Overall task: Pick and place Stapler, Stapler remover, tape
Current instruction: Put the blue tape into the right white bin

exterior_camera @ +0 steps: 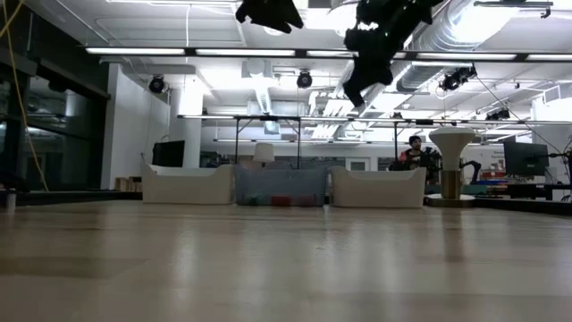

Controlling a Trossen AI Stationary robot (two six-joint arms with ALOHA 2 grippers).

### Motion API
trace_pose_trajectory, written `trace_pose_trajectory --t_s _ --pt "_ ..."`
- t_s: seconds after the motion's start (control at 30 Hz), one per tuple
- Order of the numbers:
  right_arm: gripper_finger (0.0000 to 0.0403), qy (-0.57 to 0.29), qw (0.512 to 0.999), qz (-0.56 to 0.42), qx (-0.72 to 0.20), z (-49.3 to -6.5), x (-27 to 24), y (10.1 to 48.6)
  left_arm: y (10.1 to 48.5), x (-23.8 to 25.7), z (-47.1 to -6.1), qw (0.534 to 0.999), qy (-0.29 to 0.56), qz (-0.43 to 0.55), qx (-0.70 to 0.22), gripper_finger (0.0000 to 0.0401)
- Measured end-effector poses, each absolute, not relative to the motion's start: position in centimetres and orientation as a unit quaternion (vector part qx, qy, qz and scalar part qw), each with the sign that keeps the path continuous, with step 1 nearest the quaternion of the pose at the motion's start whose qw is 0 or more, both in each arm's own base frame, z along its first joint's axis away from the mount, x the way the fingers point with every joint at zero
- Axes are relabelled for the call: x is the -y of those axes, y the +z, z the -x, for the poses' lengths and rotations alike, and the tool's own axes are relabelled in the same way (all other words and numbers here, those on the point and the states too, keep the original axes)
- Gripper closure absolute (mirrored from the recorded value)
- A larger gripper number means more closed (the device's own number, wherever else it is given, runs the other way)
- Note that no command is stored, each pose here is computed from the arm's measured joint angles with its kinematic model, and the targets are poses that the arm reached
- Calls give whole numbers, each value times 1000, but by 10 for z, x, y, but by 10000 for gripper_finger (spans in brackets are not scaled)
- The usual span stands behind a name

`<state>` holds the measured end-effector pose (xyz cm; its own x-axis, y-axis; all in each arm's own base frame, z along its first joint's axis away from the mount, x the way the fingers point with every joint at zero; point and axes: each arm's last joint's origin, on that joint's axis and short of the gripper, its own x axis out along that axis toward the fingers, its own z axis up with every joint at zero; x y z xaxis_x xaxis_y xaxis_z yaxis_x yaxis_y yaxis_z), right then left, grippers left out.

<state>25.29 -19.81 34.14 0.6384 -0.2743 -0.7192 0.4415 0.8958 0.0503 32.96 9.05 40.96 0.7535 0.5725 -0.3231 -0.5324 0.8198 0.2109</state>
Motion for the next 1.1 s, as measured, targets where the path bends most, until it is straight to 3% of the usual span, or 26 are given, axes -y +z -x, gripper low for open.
trace_pose_trajectory --t_s 0.3,0.53,0.77,1.1 --pt "371 -221 846 -173 -453 -263 225 295 410 -91 -329 930 308 -56 -191 192" --pt "371 -206 777 -231 -548 -267 241 256 409 -91 -328 930 307 -56 -196 192" --pt "371 -178 739 -224 -610 -277 251 233 407 -91 -327 927 306 -57 -208 192" --pt "371 -187 732 -200 -624 -290 264 230 405 -91 -327 926 305 -57 -216 192"
